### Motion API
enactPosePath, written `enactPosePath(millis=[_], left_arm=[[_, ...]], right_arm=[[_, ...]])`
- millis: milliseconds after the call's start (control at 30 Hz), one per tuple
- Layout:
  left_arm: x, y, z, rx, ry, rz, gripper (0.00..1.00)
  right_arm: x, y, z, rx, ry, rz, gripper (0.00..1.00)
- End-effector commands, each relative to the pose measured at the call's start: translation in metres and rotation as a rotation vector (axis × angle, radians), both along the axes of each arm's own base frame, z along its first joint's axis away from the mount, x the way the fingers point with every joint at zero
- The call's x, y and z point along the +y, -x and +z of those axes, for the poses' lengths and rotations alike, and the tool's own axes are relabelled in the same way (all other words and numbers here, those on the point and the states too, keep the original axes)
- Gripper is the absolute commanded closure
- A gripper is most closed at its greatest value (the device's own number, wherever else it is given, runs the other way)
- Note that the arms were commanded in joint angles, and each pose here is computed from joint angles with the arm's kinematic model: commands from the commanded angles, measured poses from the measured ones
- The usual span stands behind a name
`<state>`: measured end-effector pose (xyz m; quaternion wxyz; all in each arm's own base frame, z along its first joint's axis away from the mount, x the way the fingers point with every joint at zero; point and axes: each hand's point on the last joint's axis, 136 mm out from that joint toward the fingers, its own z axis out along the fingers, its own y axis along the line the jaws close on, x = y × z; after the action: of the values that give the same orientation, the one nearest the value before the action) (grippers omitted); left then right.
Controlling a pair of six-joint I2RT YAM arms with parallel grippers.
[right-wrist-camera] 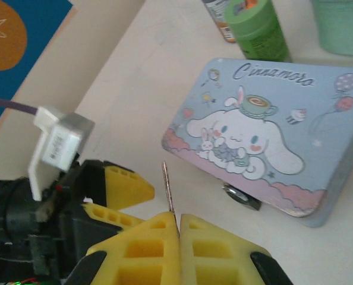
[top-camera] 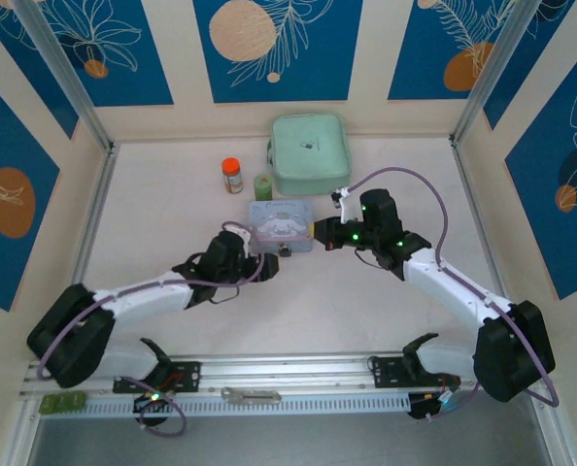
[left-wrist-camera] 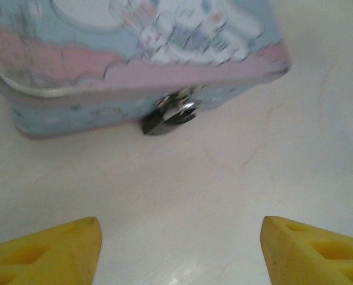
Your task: Unlock the padlock with the key
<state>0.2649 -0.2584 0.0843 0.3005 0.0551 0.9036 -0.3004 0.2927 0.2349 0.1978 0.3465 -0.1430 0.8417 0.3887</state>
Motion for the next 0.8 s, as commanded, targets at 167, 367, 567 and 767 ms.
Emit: enactPosePath(millis=[167,367,567,767], left_arm=[[-0.036,-0.043,-0.014,-0.15,-0.007,0.007,0.36],[-0.044,-0.076,-0.027,-0.224,-0.035,0.074,0.37],[-0.067,-0.094,-0.034,-0.227,0.016,0.077,0.38],[-0.07,-0.096,-0.042,-0.219,0.03,0.072,0.5]], right_arm=[[-0.011,0.005,-0.005,-0.002,0.015,-0.027,1.0],[-0.013,0.006,-0.005,-0.006,0.003,-0.027,1.0],[-0.01,0.005,-0.006,-0.004,-0.023,-0.018,1.0],[-0.012,0.006,-0.011,0.002,-0.019,-0.023,1.0]])
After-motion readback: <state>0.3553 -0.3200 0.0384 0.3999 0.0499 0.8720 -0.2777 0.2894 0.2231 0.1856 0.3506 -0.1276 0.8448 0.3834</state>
